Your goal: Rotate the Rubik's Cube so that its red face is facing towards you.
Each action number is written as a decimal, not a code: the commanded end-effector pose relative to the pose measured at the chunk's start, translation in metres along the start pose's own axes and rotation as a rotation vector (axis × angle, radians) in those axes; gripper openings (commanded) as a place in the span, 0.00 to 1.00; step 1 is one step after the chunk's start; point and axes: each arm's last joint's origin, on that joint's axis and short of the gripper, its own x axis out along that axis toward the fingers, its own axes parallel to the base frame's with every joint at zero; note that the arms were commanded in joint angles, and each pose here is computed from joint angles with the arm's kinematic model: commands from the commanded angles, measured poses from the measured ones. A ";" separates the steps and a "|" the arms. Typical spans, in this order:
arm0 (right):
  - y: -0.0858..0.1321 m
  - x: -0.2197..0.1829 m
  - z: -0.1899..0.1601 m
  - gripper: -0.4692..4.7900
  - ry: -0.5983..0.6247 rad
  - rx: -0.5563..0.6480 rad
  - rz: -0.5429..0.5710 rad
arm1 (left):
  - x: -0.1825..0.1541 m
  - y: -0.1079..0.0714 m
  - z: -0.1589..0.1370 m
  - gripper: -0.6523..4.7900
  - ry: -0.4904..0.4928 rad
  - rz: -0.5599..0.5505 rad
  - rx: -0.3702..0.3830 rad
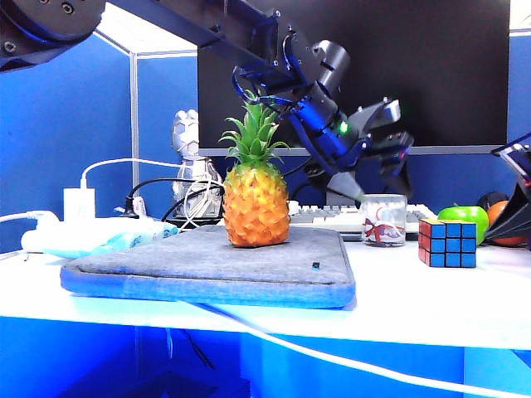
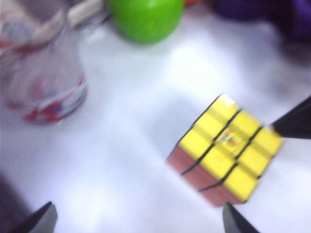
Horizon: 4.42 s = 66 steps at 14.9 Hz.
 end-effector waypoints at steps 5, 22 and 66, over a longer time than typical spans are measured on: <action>0.010 0.008 0.003 0.08 0.002 -0.033 0.025 | 0.032 0.002 -0.022 1.00 0.005 0.022 -0.009; 0.073 0.024 0.031 0.08 0.043 -0.115 0.179 | 0.022 -0.008 0.015 0.97 -0.235 0.070 0.044; 0.010 0.036 0.038 0.08 0.019 -0.082 0.042 | 0.013 0.001 -0.013 0.93 0.127 0.150 -0.011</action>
